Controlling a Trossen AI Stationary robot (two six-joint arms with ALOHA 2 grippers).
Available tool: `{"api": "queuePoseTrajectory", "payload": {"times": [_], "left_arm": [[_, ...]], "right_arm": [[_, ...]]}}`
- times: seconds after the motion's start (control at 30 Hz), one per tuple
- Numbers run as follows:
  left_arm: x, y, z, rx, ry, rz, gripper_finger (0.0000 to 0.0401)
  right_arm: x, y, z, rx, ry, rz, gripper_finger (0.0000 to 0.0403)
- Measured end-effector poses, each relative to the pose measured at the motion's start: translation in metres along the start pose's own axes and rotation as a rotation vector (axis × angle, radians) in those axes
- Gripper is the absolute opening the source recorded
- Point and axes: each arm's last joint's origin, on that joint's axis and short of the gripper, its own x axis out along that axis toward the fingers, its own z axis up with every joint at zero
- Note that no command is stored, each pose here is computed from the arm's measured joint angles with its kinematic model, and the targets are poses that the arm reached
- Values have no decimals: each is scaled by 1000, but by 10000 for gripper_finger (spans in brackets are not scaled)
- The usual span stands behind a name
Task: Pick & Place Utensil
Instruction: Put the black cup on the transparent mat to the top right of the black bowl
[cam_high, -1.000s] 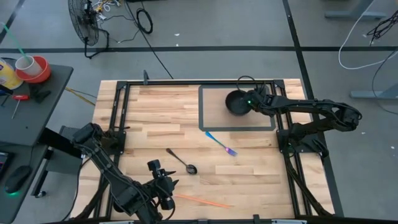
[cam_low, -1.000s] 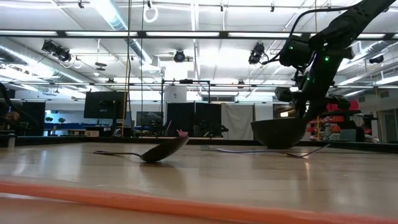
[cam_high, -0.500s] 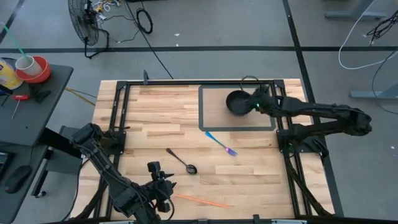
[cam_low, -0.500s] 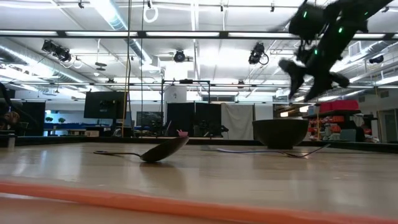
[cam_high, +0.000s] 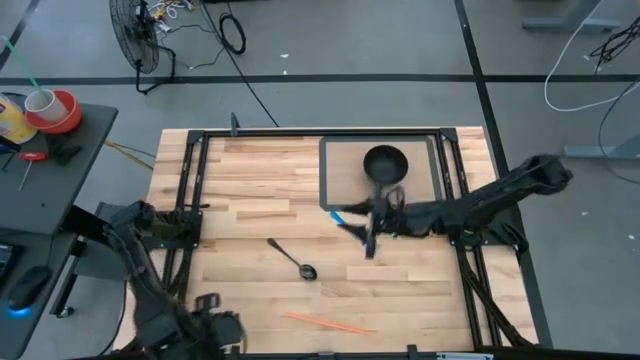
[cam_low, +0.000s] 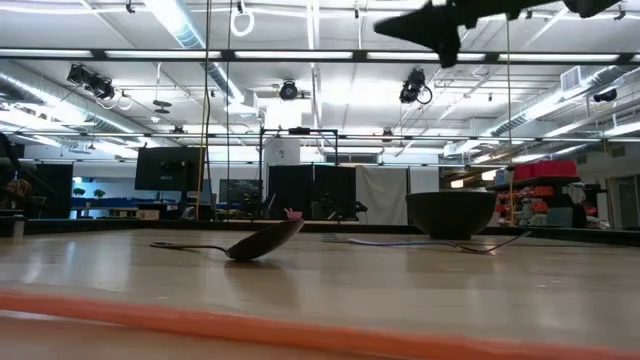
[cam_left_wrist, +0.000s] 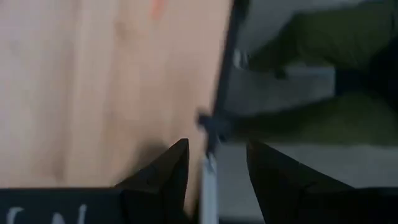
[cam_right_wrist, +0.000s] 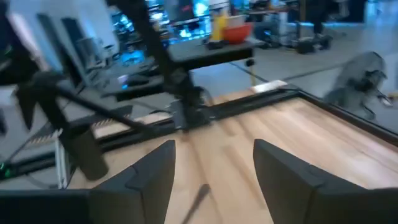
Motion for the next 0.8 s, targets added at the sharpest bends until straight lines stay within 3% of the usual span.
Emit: {"api": "queuePoseTrajectory", "payload": {"times": [0.2, 0.37, 0.6, 0.8], "left_arm": [[1, -1, -19, -276, 110, 31, 165], [17, 2, -26, -398, 137, 88, 170], [50, 20, -22, -505, 274, 212, 200], [60, 17, -20, -476, 266, 147, 212]], "right_arm": [[42, 37, -20, -112, 68, 56, 228], [75, 58, -20, -170, 62, 89, 252], [89, 71, -16, -251, 58, 177, 261], [89, 70, -14, -236, 56, 163, 261]]}}
